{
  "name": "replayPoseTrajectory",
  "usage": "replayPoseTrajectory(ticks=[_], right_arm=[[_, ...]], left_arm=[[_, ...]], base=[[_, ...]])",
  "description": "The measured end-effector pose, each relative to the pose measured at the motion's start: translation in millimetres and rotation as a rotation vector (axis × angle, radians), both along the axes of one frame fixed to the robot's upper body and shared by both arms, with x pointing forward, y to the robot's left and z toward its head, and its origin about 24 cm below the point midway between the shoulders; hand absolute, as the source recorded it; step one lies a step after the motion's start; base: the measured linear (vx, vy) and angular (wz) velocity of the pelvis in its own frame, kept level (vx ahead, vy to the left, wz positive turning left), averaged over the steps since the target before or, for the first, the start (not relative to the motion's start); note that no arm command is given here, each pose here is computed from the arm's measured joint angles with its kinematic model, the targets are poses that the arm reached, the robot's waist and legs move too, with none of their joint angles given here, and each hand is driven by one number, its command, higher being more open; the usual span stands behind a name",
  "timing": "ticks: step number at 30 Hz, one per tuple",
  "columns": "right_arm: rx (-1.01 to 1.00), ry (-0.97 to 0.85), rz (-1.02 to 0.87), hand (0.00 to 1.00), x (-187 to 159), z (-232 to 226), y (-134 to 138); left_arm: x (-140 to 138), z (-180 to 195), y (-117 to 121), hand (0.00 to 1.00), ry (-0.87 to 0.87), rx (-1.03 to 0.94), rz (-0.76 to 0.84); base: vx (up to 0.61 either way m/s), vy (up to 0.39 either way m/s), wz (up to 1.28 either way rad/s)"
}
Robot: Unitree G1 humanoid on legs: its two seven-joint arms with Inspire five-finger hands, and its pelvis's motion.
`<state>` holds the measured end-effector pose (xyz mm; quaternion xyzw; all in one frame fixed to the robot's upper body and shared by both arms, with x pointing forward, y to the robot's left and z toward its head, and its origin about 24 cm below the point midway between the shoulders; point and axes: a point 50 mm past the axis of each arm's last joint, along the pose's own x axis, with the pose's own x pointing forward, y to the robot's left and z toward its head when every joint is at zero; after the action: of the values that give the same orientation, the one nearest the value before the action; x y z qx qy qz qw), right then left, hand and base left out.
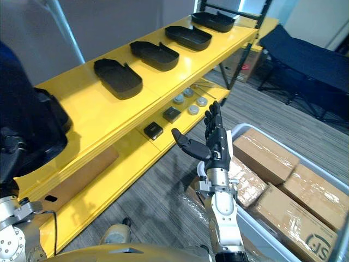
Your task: Walk over and take three plastic housings, then place them on the shelf
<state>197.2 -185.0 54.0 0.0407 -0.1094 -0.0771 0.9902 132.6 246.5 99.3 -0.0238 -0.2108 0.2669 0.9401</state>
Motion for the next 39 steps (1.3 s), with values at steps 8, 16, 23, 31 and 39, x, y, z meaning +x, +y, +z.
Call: replayPoseTrajectory(ticks=[8, 16, 23, 31, 39], right_arm=[[-0.023, -0.098, -0.048, 1.00, 6, 13, -16], [0.037, -0.168, -0.112, 1.00, 0, 19, -17], [0.077, -0.272, -0.071, 1.00, 2, 37, -1], [-0.122, -0.500, 0.018, 1.00, 26, 83, 11], [-0.263, -0.597, -0.012, 1.00, 16, 109, -19]], left_arm=[[32, 18, -22, 0.00, -0.122, 0.005, -0.144], [23, 13, -21, 0.00, -0.095, 0.000, -0.107], [16, 39, -15, 0.00, -0.172, 0.135, -0.029], [10, 48, -4, 0.00, -0.223, 0.160, 0.047], [13, 50, -4, 0.00, -0.218, 0.201, 0.005]], base=[[-0.02, -0.015, 0.54], [-0.11, 0.018, 0.04], [0.16, 0.225, 0.31], [0.25, 0.024, 0.54], [0.13, -0.170, 0.62]])
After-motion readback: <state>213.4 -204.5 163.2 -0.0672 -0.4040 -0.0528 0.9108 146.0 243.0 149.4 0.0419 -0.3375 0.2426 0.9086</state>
